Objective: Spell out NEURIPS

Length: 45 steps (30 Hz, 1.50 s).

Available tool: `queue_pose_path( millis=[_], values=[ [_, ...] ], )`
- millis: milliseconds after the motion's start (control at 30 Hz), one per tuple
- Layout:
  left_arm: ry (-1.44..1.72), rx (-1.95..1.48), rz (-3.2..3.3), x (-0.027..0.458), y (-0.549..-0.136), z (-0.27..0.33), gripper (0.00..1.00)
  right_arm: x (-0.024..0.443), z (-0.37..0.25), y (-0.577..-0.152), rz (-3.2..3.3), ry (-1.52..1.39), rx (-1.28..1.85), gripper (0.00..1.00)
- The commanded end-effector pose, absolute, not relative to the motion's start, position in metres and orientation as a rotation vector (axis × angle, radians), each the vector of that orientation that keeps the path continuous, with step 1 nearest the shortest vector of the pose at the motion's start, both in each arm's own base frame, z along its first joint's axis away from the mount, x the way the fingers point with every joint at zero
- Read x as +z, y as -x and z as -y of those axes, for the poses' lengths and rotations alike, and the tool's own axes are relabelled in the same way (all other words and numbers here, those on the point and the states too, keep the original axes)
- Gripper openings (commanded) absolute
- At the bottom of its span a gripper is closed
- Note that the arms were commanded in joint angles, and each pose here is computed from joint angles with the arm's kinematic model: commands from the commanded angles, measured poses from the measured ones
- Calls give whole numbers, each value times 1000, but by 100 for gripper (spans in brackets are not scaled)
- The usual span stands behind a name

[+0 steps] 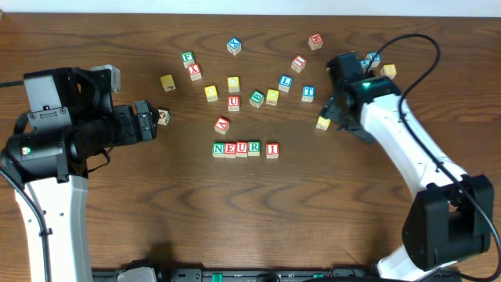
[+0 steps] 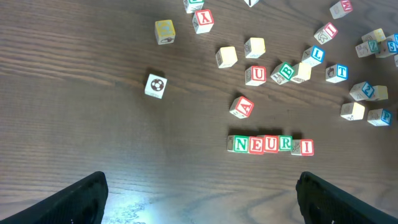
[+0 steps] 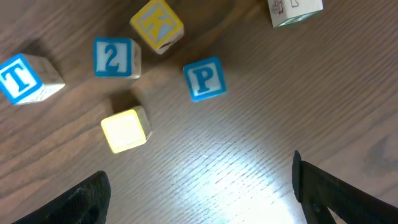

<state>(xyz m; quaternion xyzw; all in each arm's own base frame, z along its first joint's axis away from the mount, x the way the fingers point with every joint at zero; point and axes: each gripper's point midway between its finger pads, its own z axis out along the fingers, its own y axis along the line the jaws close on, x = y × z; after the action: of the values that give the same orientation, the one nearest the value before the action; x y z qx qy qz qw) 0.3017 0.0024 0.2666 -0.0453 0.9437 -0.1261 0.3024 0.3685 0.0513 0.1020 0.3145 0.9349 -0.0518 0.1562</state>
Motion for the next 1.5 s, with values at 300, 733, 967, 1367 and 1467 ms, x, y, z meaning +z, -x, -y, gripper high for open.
queue_pose_path(
  millis=[300, 733, 967, 1367, 1467],
  values=[
    [105, -333, -2483, 274, -302, -3, 95, 91, -36, -369, -2814, -783, -21, 87],
    [105, -333, -2483, 274, -302, -3, 95, 41, -40, -376, -2934, -781, 49, 83],
    [105, -333, -2483, 274, -302, -3, 95, 46, -30, -385, -2905, -765, 29, 83],
    [105, -333, -2483, 274, -302, -3, 95, 49, -9, -392, -2854, -699, -147, 80],
    [105, -333, -2483, 274, -302, -3, 95, 51, -9, -399, -2826, -697, -131, 78]
  ],
)
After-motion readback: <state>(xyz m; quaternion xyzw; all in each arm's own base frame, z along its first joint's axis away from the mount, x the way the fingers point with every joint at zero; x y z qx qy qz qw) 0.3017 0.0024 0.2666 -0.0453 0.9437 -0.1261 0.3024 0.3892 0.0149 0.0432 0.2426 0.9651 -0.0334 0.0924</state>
